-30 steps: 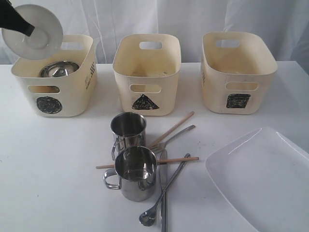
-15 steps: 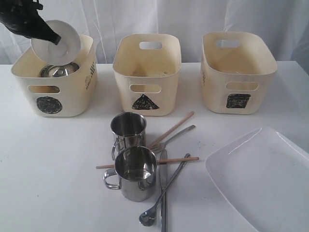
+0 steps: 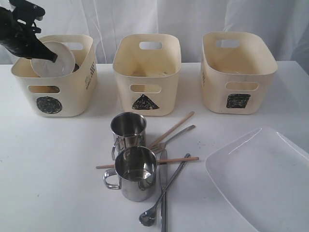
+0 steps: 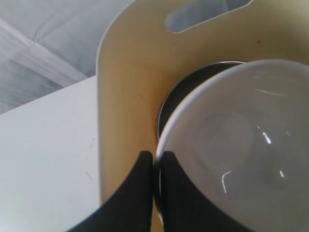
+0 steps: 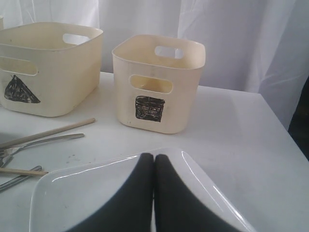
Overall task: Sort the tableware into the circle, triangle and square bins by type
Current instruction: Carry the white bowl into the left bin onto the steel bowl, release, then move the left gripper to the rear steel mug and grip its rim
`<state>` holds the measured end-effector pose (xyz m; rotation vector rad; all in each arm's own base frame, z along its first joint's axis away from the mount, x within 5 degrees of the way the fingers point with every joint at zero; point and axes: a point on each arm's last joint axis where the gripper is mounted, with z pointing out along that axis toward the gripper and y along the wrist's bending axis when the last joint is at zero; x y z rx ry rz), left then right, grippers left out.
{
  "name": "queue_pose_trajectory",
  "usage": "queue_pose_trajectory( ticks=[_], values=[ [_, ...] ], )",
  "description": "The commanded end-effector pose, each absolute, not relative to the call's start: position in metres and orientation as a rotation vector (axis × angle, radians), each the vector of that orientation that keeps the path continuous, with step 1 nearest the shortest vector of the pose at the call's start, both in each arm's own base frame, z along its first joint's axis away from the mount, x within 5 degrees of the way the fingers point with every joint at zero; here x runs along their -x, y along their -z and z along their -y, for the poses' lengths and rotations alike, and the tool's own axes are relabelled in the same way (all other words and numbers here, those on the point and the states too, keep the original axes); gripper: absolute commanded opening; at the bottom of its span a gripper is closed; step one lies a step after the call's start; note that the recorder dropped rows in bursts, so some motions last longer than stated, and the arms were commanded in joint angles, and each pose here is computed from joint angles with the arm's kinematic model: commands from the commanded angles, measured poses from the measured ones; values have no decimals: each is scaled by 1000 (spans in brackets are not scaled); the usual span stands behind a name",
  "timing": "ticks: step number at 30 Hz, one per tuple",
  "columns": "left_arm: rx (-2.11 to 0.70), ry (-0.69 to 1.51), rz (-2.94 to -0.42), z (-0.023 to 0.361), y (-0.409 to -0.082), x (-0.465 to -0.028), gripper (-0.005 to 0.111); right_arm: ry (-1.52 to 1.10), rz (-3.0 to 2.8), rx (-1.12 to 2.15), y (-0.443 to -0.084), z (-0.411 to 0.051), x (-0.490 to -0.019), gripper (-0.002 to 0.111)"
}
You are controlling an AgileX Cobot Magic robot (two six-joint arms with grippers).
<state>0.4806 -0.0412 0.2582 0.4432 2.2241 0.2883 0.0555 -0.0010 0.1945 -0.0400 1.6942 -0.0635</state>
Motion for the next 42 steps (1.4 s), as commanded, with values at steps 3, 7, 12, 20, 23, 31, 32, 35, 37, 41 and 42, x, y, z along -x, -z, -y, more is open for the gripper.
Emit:
queue_pose_trajectory(
  ticks=[3, 7, 12, 20, 23, 31, 32, 35, 37, 41, 42],
  values=[
    [-400, -264, -2211, 39, -254, -494, 0, 62, -1692, 39, -194, 1, -56, 0],
    [-395, -256, -2218, 39, -247, -500, 0, 62, -1692, 39, -194, 1, -56, 0],
    [-398, -257, -2233, 39, -241, -501, 0, 62, -1692, 39, -194, 1, -56, 0],
    [-397, -260, -2251, 39, -240, -500, 35, 62, -1692, 39, -194, 1, -56, 0],
    [-384, -247, -2254, 39, -242, -499, 41, 62, -1692, 39, -194, 1, -56, 0],
    [-315, -179, -2223, 42, -277, -486, 42, 62, -1692, 39, -194, 1, -56, 0],
    [-290, -151, -2229, 42, -284, -482, 42, 62, -1692, 39, -194, 1, -56, 0],
    [-273, -106, -2239, 46, -309, -467, 41, 62, -1692, 39, -194, 1, -56, 0],
    [-300, -53, -2257, 49, -323, -456, 39, 62, -1692, 39, -194, 1, -56, 0],
    [-508, 143, -2290, 72, -347, -427, 31, 62, -1692, 39, -194, 1, -56, 0],
    [-568, 186, -2291, 77, -351, -420, 29, 62, -1692, 39, -194, 1, -56, 0]
  ],
)
